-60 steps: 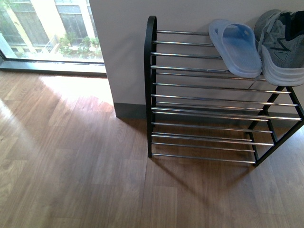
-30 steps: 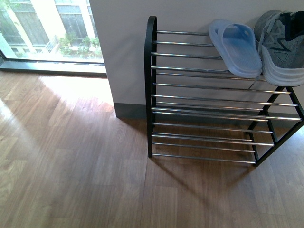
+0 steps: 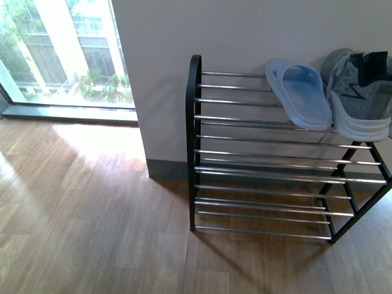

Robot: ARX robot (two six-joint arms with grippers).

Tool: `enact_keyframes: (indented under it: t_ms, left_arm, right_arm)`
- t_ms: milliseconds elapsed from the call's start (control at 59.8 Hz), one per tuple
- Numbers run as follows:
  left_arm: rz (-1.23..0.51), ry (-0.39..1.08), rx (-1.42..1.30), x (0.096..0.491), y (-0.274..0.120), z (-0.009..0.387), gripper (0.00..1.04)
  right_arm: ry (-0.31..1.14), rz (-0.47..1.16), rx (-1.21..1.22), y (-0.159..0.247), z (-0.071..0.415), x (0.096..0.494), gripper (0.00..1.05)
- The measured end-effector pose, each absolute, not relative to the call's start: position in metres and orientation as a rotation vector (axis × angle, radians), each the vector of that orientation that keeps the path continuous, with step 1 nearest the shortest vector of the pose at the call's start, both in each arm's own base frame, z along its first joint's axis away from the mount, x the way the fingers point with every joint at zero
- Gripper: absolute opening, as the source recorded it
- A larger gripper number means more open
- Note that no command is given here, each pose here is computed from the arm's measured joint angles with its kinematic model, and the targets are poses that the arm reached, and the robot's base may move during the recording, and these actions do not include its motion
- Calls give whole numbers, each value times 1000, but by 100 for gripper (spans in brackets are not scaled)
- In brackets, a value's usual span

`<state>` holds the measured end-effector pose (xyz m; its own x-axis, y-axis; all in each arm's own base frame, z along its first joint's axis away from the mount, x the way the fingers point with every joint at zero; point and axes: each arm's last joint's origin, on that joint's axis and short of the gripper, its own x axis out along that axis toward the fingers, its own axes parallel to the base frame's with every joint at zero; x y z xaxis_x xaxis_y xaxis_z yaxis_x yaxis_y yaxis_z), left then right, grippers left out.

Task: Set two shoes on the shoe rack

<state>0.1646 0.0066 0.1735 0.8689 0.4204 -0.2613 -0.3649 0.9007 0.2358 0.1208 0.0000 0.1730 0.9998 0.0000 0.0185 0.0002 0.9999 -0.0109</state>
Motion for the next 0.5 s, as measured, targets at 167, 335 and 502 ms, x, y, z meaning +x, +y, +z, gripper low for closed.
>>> enact_keyframes:
  t_ms: [167, 335, 502]
  left_arm:
    - [413, 313, 182, 165, 7, 173, 2]
    - [413, 313, 182, 165, 7, 173, 2]
    - [414, 313, 182, 165, 7, 173, 2]
  right_arm:
    - [-20, 0, -11, 0, 173, 116, 1]
    - [-23, 0, -11, 0, 173, 109, 1]
    - [-8, 0, -10, 0, 170, 98, 1]
